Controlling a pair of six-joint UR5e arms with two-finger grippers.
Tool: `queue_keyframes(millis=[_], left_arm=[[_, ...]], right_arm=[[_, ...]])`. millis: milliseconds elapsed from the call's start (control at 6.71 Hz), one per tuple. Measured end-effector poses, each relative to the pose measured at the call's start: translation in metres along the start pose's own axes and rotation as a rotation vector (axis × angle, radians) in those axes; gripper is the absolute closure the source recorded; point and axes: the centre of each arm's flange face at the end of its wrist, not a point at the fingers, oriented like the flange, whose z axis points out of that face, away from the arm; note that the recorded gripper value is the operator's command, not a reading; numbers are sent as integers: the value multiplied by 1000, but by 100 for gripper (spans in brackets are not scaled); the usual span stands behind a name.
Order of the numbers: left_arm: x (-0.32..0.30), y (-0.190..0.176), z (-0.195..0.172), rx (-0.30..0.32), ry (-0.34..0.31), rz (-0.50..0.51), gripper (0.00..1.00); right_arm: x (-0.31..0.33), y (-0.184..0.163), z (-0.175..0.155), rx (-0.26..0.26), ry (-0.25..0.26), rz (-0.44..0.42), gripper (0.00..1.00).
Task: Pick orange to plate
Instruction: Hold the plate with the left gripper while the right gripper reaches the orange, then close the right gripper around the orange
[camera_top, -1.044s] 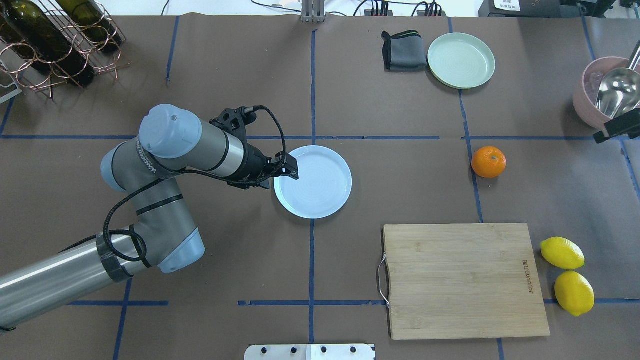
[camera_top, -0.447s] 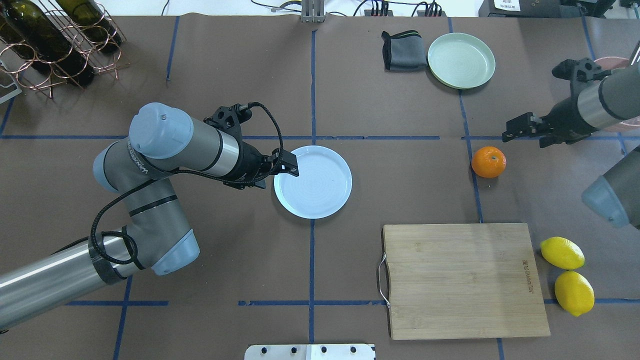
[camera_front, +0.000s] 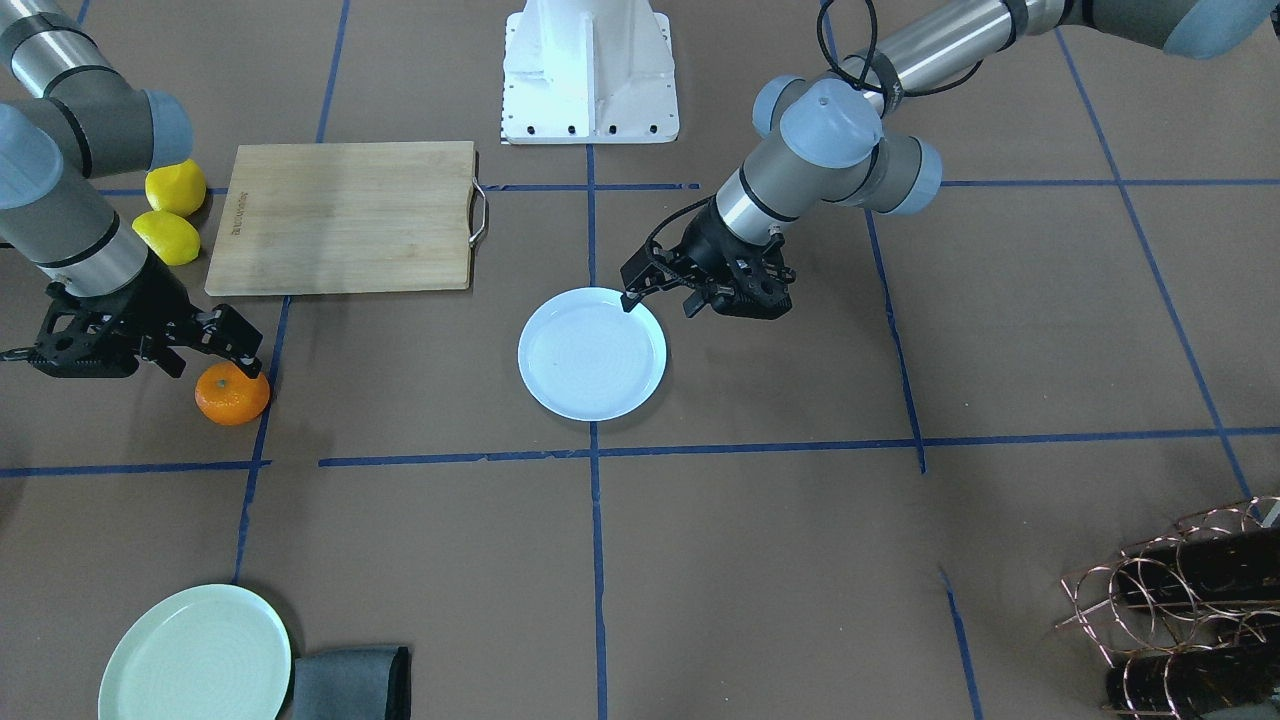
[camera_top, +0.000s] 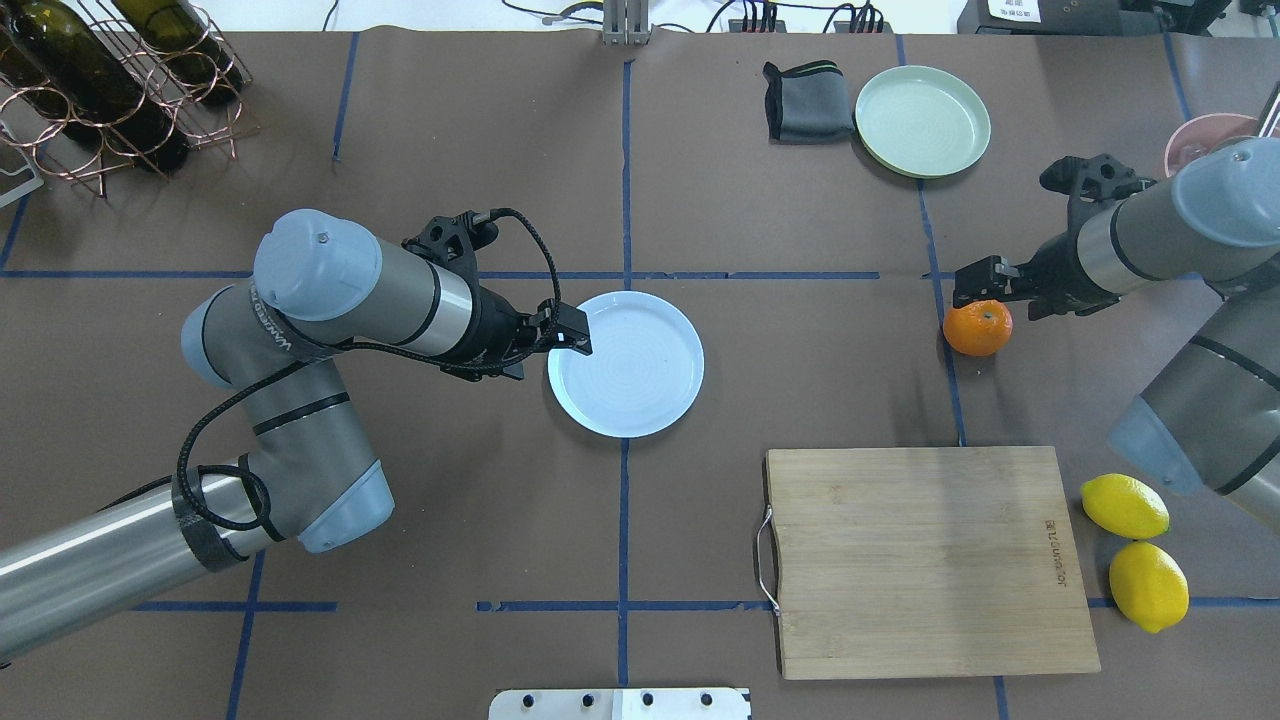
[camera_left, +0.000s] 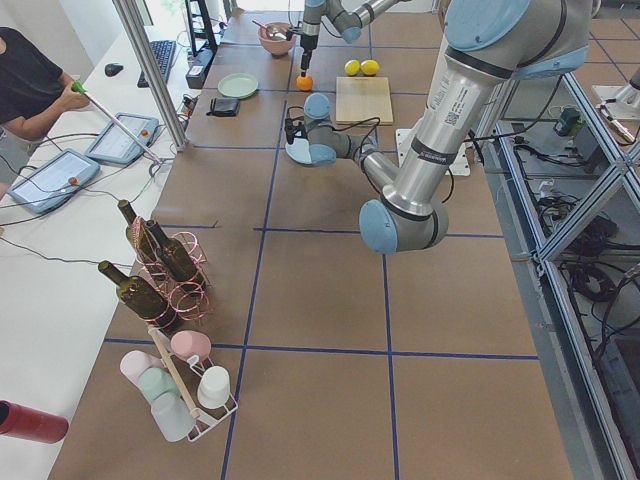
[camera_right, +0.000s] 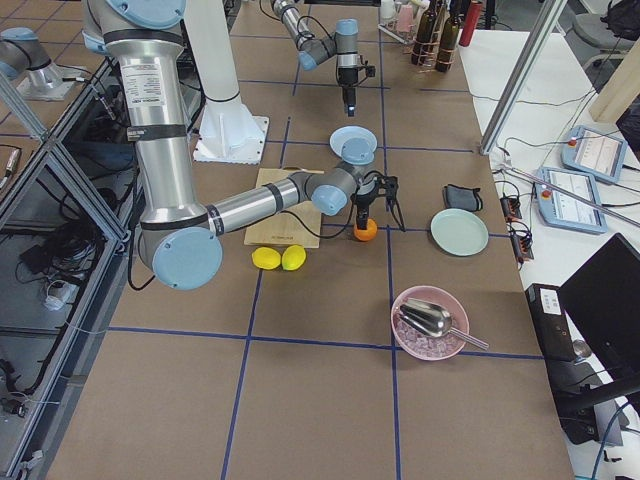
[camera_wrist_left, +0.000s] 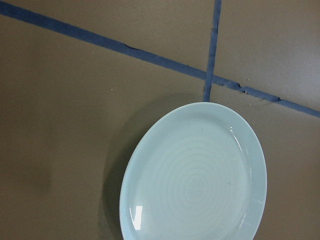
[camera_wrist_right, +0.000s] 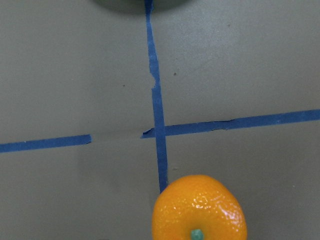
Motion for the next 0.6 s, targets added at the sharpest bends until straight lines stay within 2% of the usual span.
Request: queue_keyframes(millis=[596], left_arm=[[1,-1,-1,27,2,1,3]], right_arm=[[4,6,21,28,56,-11,0]])
